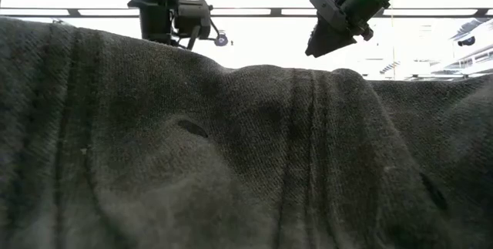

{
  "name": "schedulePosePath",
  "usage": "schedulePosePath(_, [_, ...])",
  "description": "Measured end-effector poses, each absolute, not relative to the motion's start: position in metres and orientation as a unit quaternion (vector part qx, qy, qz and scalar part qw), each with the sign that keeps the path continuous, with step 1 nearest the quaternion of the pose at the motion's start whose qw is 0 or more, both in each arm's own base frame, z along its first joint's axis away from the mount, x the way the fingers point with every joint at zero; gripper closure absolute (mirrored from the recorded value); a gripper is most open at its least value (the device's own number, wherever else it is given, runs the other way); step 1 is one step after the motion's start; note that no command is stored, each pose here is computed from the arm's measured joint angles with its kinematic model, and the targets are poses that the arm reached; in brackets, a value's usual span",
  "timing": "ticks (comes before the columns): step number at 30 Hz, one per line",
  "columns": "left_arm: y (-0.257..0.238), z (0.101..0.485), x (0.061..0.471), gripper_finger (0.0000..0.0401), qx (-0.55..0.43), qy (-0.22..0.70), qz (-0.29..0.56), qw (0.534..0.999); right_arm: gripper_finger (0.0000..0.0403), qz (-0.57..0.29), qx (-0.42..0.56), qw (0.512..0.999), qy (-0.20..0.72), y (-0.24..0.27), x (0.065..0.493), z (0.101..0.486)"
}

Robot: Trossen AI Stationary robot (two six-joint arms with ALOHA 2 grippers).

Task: Pick & Place hat
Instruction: Put the top black cap into the orange bin, then put the left black cap into the orange bin

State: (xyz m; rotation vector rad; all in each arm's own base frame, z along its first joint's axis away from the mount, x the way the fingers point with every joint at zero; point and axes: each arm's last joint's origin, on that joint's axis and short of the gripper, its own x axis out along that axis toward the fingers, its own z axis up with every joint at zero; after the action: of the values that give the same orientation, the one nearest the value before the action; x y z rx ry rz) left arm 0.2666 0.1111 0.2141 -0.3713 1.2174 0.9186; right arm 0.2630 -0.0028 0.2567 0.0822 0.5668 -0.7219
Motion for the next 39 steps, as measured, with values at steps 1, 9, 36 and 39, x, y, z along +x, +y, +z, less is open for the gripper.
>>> schedulePosePath(1, [0.112,0.213,0.268,0.0378,-0.161,0.547,0.415,0.709,0.0259,-0.348,0.04,0.896,0.274,-0.003,0.263,0.257])
schedulePosePath(9, [0.123,0.213,0.268,0.0378,-0.14,0.531,0.438,0.712,0.0259,-0.348,0.039,0.896,0.274,-0.003,0.263,0.257])
schedulePosePath(36, [0.102,0.26,0.262,0.0283,-0.044,0.551,0.35,0.756,0.0259,-0.307,0.058,0.905,0.289,0.0,0.264,0.255])
schedulePosePath(39, [0.085,0.279,0.261,0.029,-0.019,0.529,0.299,0.794,0.0259,-0.299,0.061,0.907,0.292,0.0,0.264,0.255])
